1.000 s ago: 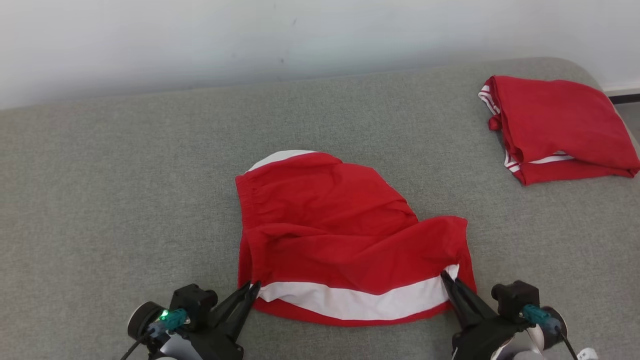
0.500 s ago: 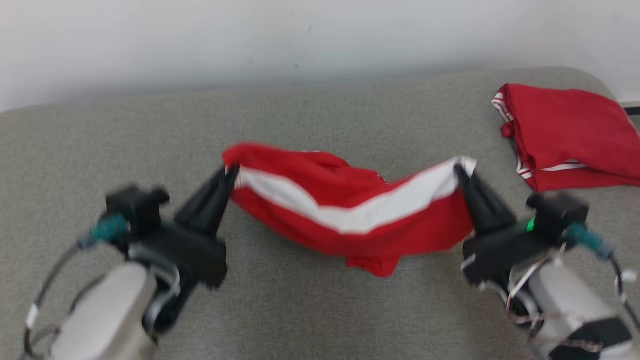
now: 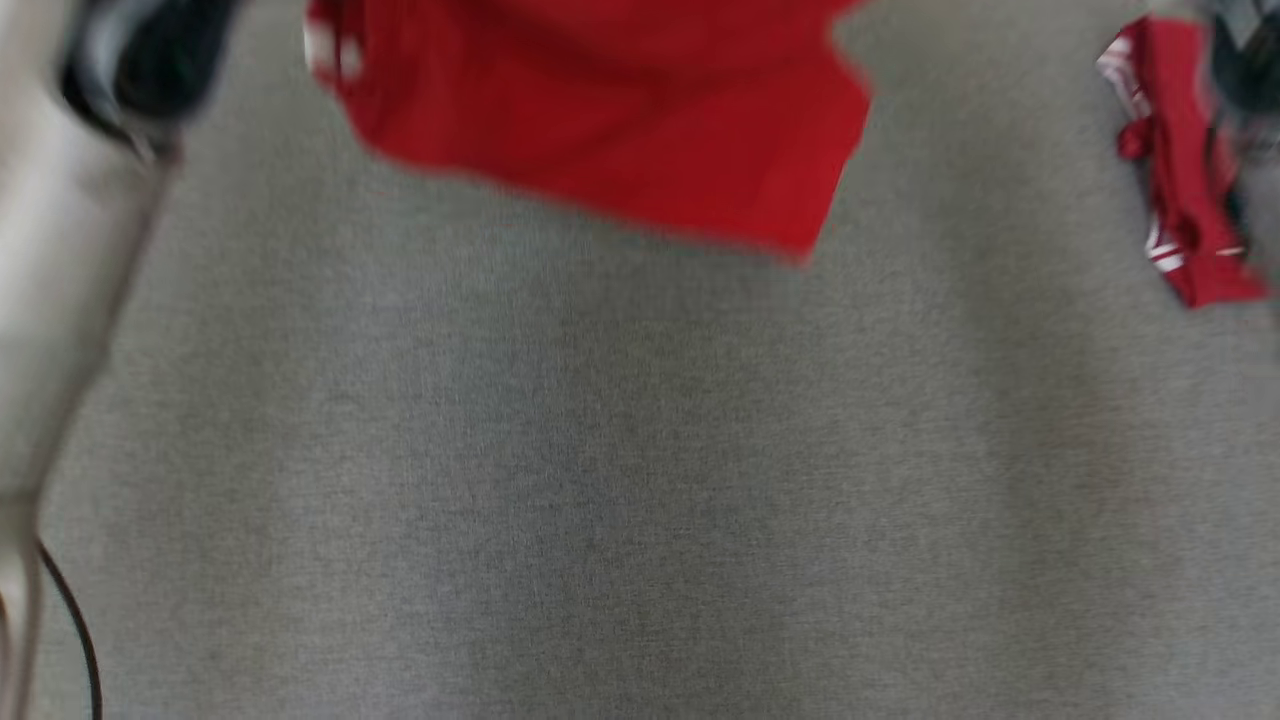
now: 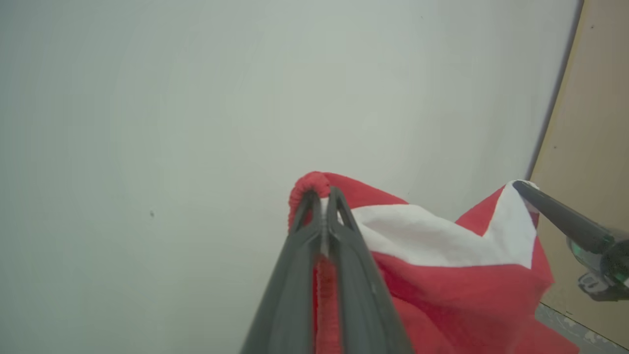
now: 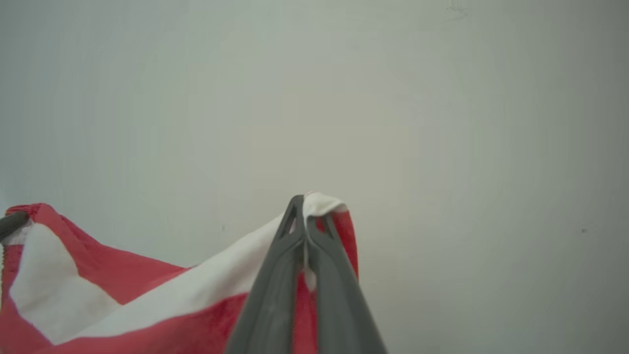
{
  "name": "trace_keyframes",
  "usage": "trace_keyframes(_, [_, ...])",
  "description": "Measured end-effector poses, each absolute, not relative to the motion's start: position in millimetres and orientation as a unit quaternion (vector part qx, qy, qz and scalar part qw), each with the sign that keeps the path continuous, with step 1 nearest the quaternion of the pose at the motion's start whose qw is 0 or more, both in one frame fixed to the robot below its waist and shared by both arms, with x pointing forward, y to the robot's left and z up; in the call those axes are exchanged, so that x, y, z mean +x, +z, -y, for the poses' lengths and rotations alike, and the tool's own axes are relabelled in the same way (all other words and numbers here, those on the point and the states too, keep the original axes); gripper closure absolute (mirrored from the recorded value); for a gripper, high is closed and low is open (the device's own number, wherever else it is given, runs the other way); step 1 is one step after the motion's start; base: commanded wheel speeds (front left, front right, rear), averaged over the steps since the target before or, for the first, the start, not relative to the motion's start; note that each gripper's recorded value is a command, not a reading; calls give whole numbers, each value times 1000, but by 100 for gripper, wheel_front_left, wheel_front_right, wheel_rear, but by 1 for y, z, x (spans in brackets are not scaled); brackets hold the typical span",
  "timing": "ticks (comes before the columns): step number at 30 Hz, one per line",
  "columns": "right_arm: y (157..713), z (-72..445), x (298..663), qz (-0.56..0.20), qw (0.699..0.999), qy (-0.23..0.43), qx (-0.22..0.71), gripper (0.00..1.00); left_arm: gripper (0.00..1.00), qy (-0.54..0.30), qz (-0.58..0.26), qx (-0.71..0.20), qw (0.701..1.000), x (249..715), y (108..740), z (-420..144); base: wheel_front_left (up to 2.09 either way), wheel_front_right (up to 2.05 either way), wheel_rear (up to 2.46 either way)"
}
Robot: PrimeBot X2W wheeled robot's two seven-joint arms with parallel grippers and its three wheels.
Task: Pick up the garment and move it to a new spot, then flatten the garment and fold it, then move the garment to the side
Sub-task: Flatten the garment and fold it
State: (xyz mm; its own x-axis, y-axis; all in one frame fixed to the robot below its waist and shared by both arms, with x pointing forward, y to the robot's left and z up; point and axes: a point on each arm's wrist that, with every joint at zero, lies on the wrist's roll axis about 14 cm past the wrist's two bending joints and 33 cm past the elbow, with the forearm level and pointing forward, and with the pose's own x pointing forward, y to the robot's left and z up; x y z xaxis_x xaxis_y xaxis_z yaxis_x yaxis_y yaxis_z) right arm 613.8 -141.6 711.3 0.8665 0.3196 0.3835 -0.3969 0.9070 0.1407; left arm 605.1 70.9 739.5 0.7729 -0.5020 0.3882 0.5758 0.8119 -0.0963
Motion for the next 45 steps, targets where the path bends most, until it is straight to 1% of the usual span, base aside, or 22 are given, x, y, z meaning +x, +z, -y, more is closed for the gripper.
trace_keyframes(4, [732, 147, 652, 189, 960, 175, 112, 100, 100, -273, 187, -107, 937, 640, 755, -79, 0, 0, 0])
trace_keyframes(8, [735, 149, 683, 186, 965, 163, 91, 100, 100, -271, 200, -97, 937, 664, 767, -77, 0, 0, 0])
trace_keyframes(10, [733, 155, 698, 179, 967, 152, 96, 100, 100, -268, 201, -101, 937, 675, 768, -78, 0, 0, 0])
trace_keyframes(11, [733, 155, 698, 179, 967, 152, 96, 100, 100, -268, 201, -101, 937, 675, 768, -78, 0, 0, 0])
trace_keyframes(13, [723, 159, 711, 163, 971, 142, 105, 100, 100, -262, 198, -106, 939, 687, 764, -80, 0, 0, 0])
trace_keyframes(18, [692, 155, 731, 130, 977, 135, 101, 100, 100, -249, 171, -100, 948, 713, 731, -79, 0, 0, 0])
trace_keyframes(24, [671, 161, 738, 113, 982, 125, 91, 100, 100, -255, 158, -101, 949, 725, 711, -68, 0, 0, 0])
trace_keyframes(31, [659, 165, 736, 105, 983, 122, 84, 100, 100, -255, 143, -108, 950, 729, 689, -68, 0, 0, 0])
trace_keyframes(34, [651, 168, 729, 102, 982, 121, 103, 100, 100, -257, 134, -109, 951, 723, 674, -70, 0, 0, 0])
trace_keyframes(36, [636, 166, 721, 90, 982, 124, 111, 100, 100, -258, 124, -114, 951, 717, 660, -73, 0, 0, 0])
trace_keyframes(38, [621, 161, 710, 77, 981, 132, 121, 100, 100, -261, 110, -126, 951, 707, 643, -75, 0, 0, 0])
trace_keyframes(39, [610, 155, 696, 70, 978, 144, 135, 100, 100, -267, 93, -133, 950, 694, 624, -74, 0, 0, 0])
trace_keyframes(45, [557, 148, 639, 18, 971, 167, 172, 100, 100, -268, 50, -144, 951, 647, 579, -83, 0, 0, 0])
